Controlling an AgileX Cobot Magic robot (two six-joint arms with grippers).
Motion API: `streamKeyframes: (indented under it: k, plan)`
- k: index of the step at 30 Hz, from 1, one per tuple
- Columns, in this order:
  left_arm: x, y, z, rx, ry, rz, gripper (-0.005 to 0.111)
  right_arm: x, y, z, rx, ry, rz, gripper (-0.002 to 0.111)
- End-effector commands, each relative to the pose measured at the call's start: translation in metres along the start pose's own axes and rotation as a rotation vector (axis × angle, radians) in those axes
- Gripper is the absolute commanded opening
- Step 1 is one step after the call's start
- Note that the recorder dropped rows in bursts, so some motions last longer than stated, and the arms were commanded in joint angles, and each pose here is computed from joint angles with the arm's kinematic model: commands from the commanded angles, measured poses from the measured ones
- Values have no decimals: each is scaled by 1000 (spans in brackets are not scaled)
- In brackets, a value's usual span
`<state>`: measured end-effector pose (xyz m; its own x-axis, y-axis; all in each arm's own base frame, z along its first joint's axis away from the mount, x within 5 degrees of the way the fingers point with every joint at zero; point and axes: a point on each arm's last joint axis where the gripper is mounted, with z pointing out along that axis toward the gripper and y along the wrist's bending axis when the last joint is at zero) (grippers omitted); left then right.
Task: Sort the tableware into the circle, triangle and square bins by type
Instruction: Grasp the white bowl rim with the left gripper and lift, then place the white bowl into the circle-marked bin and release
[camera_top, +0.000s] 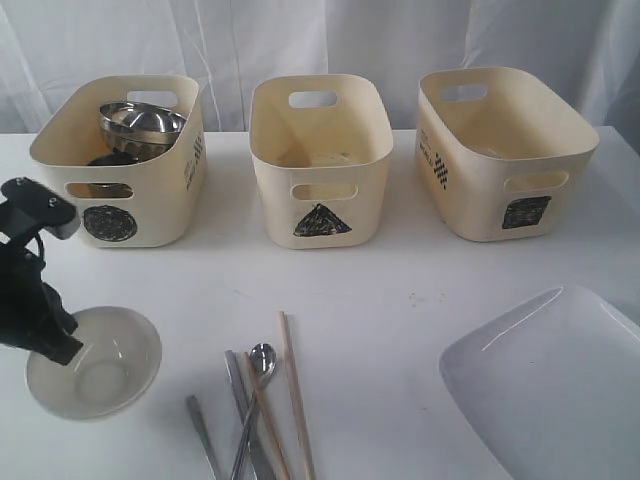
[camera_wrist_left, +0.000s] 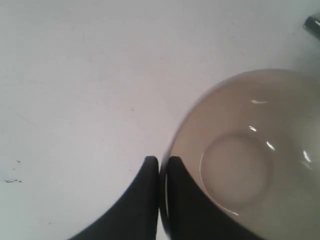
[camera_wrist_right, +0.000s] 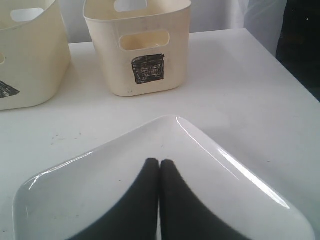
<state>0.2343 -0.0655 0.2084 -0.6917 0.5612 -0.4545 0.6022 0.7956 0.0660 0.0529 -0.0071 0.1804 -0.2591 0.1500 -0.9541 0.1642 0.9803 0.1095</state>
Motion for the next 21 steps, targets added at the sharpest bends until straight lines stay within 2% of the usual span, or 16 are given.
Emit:
streamKeyframes:
  k: [1, 5, 12, 16, 21]
  plan:
    - [-4, -2, -22, -24, -76, -4, 0, -1, 0, 0, 4, -19, 4, 0]
    - [-21, 0, -59, -102, -242, 15, 0, -1, 0, 0, 4, -19, 4, 0]
    - [-60, 17, -134, -417, -783, 4, 0, -1, 0, 0, 4, -19, 4, 0]
    - [-70, 26, -143, -529, -935, -9, 0, -1, 0, 0, 4, -19, 4, 0]
    - [-90, 46, -121, -662, -1052, -26, 0, -1, 0, 0, 4, -19, 4, 0]
